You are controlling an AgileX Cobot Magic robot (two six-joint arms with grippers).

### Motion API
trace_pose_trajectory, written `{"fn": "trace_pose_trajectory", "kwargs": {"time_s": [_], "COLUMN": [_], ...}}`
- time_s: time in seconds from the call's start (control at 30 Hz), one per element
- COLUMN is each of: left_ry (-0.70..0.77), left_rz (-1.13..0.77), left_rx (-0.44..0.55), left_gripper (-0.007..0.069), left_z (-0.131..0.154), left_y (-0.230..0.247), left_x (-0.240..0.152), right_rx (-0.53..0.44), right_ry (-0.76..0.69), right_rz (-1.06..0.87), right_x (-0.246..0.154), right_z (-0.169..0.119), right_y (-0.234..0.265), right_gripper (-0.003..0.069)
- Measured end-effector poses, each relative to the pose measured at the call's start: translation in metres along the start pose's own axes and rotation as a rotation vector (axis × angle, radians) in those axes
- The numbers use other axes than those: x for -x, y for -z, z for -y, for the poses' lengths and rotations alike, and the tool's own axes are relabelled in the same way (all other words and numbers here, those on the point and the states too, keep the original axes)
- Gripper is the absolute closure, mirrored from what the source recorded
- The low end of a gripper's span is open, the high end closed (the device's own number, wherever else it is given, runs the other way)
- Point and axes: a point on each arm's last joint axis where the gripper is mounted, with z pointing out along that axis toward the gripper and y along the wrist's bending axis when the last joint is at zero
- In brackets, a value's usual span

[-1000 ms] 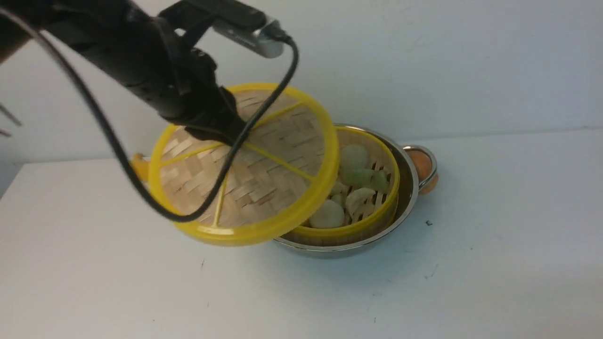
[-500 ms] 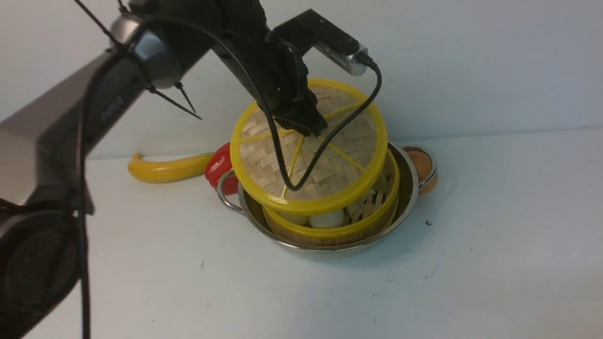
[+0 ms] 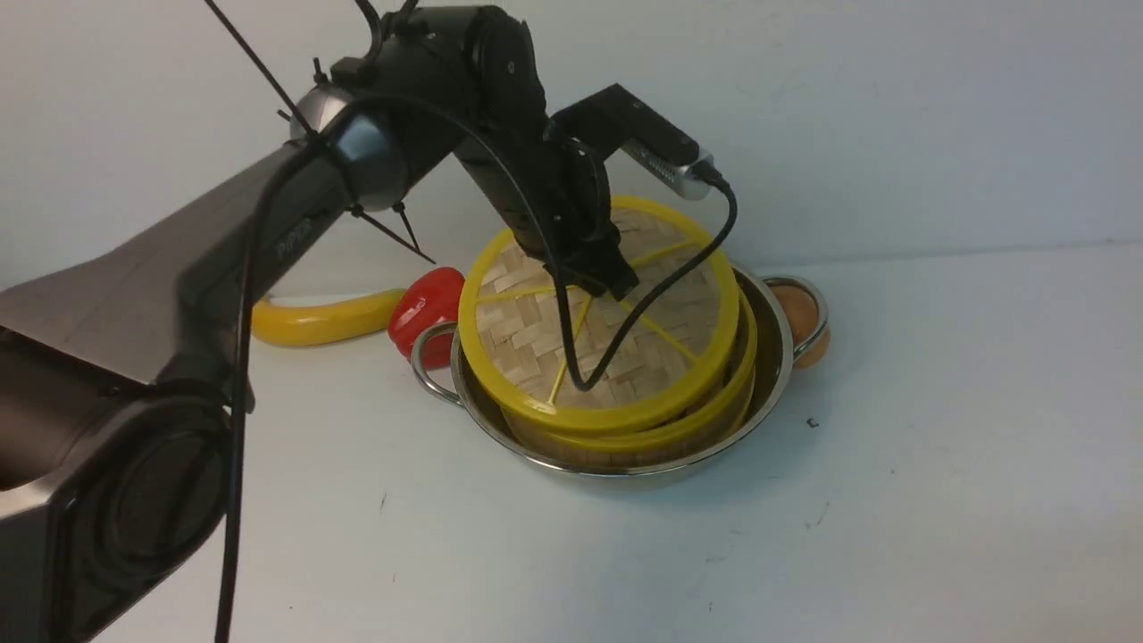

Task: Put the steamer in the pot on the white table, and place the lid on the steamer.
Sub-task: 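Place the yellow bamboo steamer lid onto the steamer in the pot with the left gripper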

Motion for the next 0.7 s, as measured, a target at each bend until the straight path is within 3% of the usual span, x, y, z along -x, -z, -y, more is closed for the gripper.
{"fn": "trace_pose_trajectory", "kwargs": {"time_s": [0.23,0.7], "left_ry": [-0.007,-0.073], "left_rz": [-0.028,0.035], "left_rx": [-0.035,-0.002], "left_gripper": [0.0510,0.0510], "left_z": [0.007,0.016], "left_y": [-0.013,-0.017], "left_x": [-0.001,0.010], "right_rx": [0.000,0.000], "right_ry": [0.000,0.000], "right_rz": [0.000,0.000], "right_x": [0.000,0.000], "right_z": [0.000,0.000], "right_y": [0.000,0.000], "right_gripper": [0.0410,0.0410]}}
